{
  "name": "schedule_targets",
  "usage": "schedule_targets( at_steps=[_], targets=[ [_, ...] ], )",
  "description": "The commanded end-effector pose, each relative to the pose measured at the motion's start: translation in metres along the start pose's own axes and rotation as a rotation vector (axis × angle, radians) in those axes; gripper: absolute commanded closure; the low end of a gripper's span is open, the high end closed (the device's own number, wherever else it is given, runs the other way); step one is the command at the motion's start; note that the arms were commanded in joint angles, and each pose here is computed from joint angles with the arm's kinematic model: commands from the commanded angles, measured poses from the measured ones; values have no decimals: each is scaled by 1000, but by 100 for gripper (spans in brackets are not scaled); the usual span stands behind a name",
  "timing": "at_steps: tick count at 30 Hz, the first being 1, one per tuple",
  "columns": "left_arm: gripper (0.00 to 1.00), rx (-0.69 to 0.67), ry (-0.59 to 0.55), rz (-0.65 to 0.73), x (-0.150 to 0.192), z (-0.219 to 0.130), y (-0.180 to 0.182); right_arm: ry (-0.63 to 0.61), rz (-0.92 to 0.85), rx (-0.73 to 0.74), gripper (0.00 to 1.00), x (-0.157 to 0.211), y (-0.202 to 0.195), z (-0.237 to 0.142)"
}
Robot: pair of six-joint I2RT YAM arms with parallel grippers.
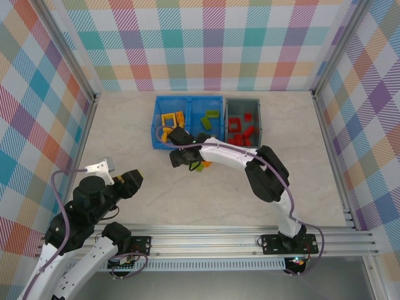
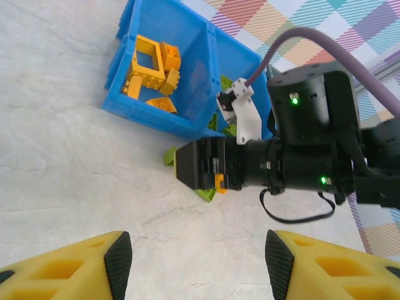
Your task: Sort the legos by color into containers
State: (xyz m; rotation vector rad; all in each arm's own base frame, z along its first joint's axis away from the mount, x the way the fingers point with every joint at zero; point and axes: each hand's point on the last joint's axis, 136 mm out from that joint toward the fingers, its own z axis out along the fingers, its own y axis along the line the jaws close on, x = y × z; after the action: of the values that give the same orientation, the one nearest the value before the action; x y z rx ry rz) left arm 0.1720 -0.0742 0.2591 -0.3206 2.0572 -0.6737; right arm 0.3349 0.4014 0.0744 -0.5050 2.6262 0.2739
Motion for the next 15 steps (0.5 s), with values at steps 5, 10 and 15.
schedule_targets(
  at_steps=[5, 10, 15],
  targets=[
    [40, -31, 37, 1, 9, -3, 8, 34, -39, 79, 32, -1, -5, 20],
    [41, -22, 41, 2, 8, -3, 5, 47, -36, 98, 38, -4, -7, 32],
    [41, -20, 47, 4, 8, -4, 4, 61, -29, 95, 49, -4, -5, 41]
  ],
)
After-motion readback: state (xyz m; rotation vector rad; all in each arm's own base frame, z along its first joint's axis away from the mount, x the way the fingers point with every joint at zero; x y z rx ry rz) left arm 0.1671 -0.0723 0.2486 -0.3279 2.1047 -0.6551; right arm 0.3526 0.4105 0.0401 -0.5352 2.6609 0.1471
